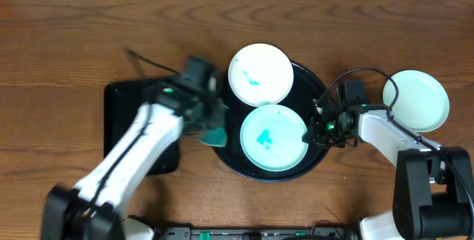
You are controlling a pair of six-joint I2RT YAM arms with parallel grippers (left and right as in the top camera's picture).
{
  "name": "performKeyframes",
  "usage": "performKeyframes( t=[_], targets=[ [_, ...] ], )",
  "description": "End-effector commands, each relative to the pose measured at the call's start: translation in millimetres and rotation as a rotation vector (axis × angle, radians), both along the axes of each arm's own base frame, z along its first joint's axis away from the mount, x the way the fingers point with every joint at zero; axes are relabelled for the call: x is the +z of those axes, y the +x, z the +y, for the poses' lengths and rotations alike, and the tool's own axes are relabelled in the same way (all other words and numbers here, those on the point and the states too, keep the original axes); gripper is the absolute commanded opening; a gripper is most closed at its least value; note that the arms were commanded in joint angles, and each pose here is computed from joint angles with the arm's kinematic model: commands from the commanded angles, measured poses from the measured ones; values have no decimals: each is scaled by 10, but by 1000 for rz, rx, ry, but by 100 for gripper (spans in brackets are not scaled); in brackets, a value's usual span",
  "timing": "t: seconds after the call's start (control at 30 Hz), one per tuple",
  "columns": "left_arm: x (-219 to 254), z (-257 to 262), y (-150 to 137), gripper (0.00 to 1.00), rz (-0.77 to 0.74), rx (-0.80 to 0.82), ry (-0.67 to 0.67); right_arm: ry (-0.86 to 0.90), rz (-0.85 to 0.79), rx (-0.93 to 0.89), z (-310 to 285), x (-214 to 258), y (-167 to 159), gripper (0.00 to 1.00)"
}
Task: Clean dirty plates on tray and stack at the side
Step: 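Carry the sponge with the left gripper onto the lower stained plate, then scrub the lower plate with the sponge while the right gripper holds its rim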
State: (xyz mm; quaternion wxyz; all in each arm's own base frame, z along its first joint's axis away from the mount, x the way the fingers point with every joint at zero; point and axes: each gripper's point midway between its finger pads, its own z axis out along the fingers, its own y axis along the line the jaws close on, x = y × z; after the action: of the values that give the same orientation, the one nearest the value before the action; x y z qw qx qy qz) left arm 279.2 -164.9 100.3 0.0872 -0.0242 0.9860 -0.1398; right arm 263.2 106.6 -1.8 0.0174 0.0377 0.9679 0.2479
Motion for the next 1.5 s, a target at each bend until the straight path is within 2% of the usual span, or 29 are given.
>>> performKeyframes(
  t=[0.0, 0.37, 0.67, 0.77, 0.93, 1.03, 1.17, 1.47],
  targets=[
    [-203, -443, -129, 7, 87, -70, -59, -26, 23, 15, -12, -119, -60, 1],
    [-529, -1131, -365, 7, 137, -211, -67, -39, 21, 14, -32, -129, -56, 1],
    [-856, -1390, -305, 7, 123, -229, -84, -41, 22, 14, -36, -132, -59, 1],
    [-950, -1520, -301, 7, 140, -247, -137, -42, 25, 14, -36, -133, -67, 1],
    [-974, -1846, -370, 7, 183, -312, -302, -42, 29, 14, -37, -133, -76, 1],
    [-950, -1913, -325, 7, 152, -330, -327, -43, 33, 14, -38, -134, -85, 1],
    [-1007, -1826, -173, 7, 88, -296, -259, -44, 45, 14, -43, -136, -112, 1],
    [-1154, -1184, 317, 7, -81, -130, 84, -82, 63, 5, -102, -164, -146, 1]
  ],
)
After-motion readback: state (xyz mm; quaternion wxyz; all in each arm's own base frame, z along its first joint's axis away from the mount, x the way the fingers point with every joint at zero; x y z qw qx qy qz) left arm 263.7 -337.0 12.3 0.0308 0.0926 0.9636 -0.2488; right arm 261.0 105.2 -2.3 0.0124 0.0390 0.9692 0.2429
